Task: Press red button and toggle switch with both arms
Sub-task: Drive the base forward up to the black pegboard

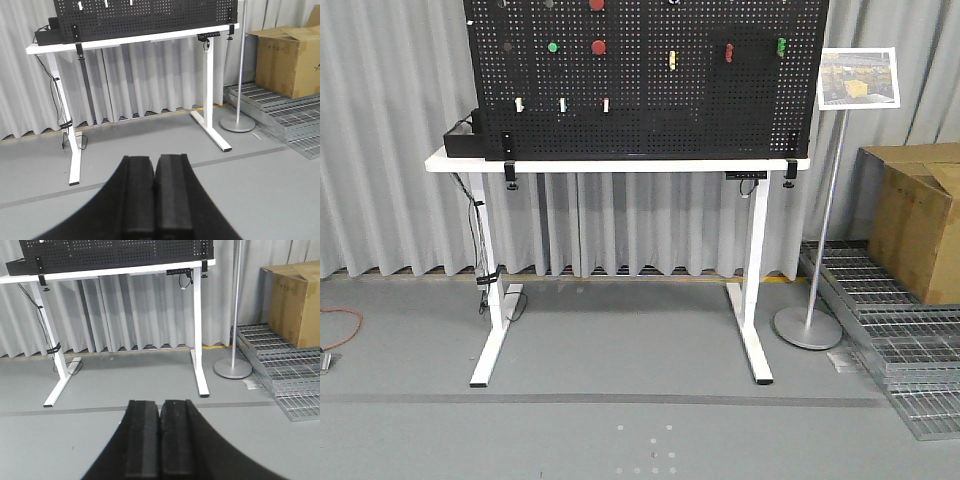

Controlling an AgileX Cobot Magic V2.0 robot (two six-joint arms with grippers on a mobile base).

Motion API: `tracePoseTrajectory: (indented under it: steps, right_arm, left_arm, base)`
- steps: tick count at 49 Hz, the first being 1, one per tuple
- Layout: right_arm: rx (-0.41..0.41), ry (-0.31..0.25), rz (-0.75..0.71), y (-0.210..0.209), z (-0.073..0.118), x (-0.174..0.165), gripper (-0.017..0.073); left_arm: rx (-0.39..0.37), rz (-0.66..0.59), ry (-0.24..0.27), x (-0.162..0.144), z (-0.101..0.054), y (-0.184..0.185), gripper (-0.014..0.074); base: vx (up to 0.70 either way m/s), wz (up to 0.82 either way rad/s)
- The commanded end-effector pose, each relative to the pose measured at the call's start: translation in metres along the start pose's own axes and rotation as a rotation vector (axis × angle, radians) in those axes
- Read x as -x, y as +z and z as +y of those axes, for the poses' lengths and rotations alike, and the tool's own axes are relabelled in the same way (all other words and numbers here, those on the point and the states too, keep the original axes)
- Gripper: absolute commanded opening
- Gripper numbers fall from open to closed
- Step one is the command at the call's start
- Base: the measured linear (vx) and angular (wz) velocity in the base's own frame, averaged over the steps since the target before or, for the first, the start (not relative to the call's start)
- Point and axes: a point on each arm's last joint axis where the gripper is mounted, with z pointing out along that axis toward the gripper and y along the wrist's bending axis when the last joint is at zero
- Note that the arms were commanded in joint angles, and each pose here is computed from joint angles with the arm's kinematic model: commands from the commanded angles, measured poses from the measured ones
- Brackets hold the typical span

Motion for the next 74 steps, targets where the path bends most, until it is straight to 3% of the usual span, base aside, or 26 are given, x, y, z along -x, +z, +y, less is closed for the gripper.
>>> tracePoseTrajectory:
  steps: [1, 45, 74]
  right_arm:
    - [-0.002, -0.011, -0.082, -0.0007, -0.0001, 0.004, -0.0003]
    - [-0.002, -0.011, -0.081, -0.0007, -0.0001, 0.0039, -0.0003]
    - [-0.002, -0.011, -0.081, -0.0007, -0.0001, 0.0039, -0.0003]
  left_arm:
    - [0.015, -0.065, -0.01, -0.003, 0.0008, 0.0005, 0.0002]
    - [0.015, -0.065, -0.01, -0.003, 0.0008, 0.0005, 0.0002]
    - [0.013, -0.065, -0.01, -0.003, 0.0007, 0.0005, 0.0002]
  base:
    - [0.0, 0.0]
    - [0.02, 0.0]
    - [0.33, -0.02]
